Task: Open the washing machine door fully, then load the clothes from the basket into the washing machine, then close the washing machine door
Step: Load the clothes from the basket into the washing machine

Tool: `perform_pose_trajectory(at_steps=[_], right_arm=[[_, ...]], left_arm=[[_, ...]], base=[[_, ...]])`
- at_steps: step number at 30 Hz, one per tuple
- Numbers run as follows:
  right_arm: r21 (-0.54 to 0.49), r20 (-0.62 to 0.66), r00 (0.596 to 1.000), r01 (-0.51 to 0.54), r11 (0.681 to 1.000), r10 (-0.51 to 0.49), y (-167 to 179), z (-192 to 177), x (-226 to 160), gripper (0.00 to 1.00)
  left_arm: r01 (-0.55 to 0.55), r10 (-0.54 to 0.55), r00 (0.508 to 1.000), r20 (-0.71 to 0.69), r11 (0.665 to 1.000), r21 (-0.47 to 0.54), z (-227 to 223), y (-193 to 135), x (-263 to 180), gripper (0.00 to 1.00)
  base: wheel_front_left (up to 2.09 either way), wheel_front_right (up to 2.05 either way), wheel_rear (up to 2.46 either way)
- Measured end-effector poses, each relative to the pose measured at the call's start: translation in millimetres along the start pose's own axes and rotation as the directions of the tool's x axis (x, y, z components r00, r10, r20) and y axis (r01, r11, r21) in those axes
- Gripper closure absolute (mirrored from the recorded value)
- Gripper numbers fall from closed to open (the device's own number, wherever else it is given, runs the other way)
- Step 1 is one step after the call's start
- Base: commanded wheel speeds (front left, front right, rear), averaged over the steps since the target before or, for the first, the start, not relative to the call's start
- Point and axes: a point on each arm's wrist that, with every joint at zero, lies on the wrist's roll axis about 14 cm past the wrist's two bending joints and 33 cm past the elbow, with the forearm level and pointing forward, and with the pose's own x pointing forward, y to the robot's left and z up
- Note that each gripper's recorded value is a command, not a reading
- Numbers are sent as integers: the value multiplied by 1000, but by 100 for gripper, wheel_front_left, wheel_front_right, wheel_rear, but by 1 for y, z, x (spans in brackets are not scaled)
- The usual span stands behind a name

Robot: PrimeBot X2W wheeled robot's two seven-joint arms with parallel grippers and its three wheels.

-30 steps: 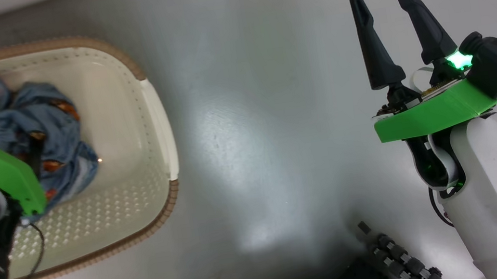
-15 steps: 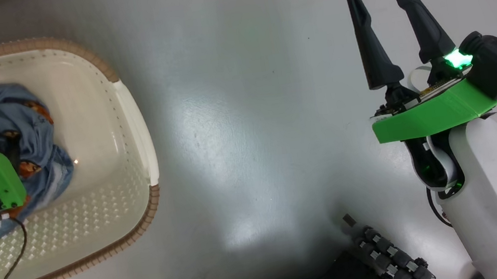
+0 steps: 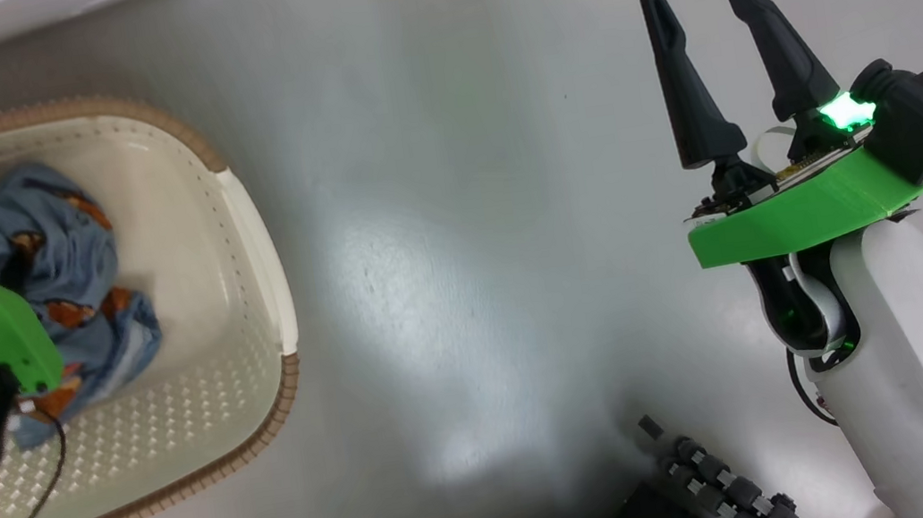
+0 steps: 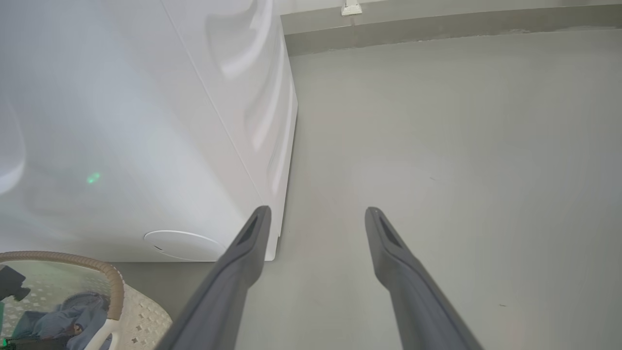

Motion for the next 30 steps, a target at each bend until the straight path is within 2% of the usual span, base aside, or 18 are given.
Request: perform_pose_trajectory(at_steps=[15,22,30], right_arm=[[21,106,994,-36,999,33,18,53,-9,0],[32,162,986,-52,998,46,27,83,-21,0],[50,198,980,-42,998,31,29,104,-51,0]], left_arm=[[52,-51,985,163,999,3,20,-20,-55,100],[87,-92,948,304,996,32,43,-37,-93,100],[119,-127,895,427,992,46,57,-56,-144,100]], base=[[0,0,0],[0,0,0],[0,0,0]])
